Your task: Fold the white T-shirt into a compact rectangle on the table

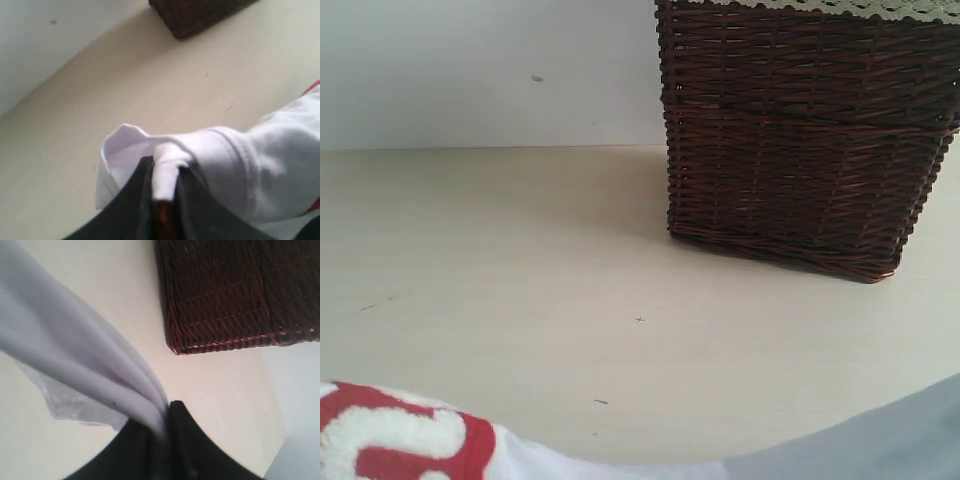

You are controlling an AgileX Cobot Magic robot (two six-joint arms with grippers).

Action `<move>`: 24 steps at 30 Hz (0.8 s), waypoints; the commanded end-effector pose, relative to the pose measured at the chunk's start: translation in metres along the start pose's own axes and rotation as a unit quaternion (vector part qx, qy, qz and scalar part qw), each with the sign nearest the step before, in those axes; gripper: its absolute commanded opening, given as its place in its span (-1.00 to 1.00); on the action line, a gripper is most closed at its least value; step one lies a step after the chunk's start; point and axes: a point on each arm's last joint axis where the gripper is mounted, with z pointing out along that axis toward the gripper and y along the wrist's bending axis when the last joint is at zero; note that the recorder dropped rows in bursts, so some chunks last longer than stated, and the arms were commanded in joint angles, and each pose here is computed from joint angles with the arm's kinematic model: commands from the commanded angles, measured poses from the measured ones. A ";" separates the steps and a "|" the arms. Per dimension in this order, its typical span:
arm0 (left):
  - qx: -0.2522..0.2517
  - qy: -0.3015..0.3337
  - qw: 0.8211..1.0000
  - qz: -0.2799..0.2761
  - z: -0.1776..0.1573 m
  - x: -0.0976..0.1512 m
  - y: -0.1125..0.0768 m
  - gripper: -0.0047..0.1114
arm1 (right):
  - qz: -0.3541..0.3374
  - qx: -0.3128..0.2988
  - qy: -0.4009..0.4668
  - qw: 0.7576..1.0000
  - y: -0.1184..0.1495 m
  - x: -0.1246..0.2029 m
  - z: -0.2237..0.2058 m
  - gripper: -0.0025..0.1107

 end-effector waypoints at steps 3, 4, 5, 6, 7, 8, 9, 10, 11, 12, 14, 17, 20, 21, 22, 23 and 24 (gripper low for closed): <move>0.041 0.048 0.991 -0.121 0.037 0.030 -0.012 -0.92 | 0.052 -0.028 0.052 0.997 0.013 0.017 0.019 -0.96; 0.044 0.052 0.989 -0.131 0.040 0.032 -0.013 -0.92 | 0.051 -0.039 0.065 0.996 0.017 0.022 0.024 -0.96; 0.036 0.052 0.987 -0.145 0.044 0.035 -0.012 -0.92 | 0.047 -0.057 0.092 0.993 0.024 0.031 0.033 -0.96; 0.024 0.049 0.986 -0.157 0.045 0.035 -0.010 -0.92 | 0.047 -0.064 0.099 0.992 0.027 0.033 0.037 -0.96; 0.019 0.046 0.986 -0.160 0.044 0.034 -0.009 -0.92 | 0.049 -0.065 0.095 0.992 0.027 0.033 0.037 -0.96; 0.004 0.028 0.987 -0.161 0.040 0.028 -0.006 -0.92 | 0.051 -0.061 0.080 0.994 0.025 0.029 0.035 -0.96; -0.004 0.017 0.988 -0.156 0.036 0.024 -0.004 -0.92 | 0.054 -0.057 0.070 0.994 0.023 0.026 0.032 -0.96; -0.026 -0.014 0.990 -0.140 0.025 0.013 0.000 -0.92 | 0.057 -0.045 0.049 0.996 0.018 0.019 0.026 -0.96; -0.033 -0.027 0.990 -0.132 0.020 0.009 0.001 -0.92 | 0.058 -0.037 0.039 0.997 0.015 0.016 0.022 -0.96; -0.044 -0.051 0.992 -0.109 0.006 -0.002 0.001 -0.92 | 0.058 -0.022 0.022 0.998 0.010 0.010 0.014 -0.96; -0.054 -0.075 0.992 -0.089 -0.013 -0.012 0.000 -0.92 | 0.058 0.002 -0.002 0.998 0.004 0.001 0.001 -0.96; -0.055 -0.095 0.991 -0.078 -0.031 -0.017 -0.007 -0.92 | 0.054 0.029 -0.023 0.998 0.002 -0.006 -0.013 -0.96; -0.044 -0.113 0.991 -0.056 -0.046 -0.015 -0.019 -0.92 | 0.044 0.060 -0.039 0.996 0.006 -0.011 -0.027 -0.96; -0.045 -0.123 0.990 -0.048 -0.050 -0.015 -0.022 -0.92 | 0.041 0.071 -0.042 0.996 0.009 -0.011 -0.031 -0.96; -0.043 -0.133 0.989 -0.044 -0.053 -0.014 -0.026 -0.92 | 0.040 0.081 -0.046 0.995 0.013 -0.012 -0.035 -0.96; -0.045 -0.141 0.988 -0.044 -0.056 -0.013 -0.029 -0.92 | 0.040 0.092 -0.050 0.994 0.017 -0.012 -0.039 -0.96; -0.049 -0.149 0.987 -0.048 -0.059 -0.012 -0.032 -0.92 | 0.043 0.103 -0.054 0.992 0.021 -0.012 -0.043 -0.96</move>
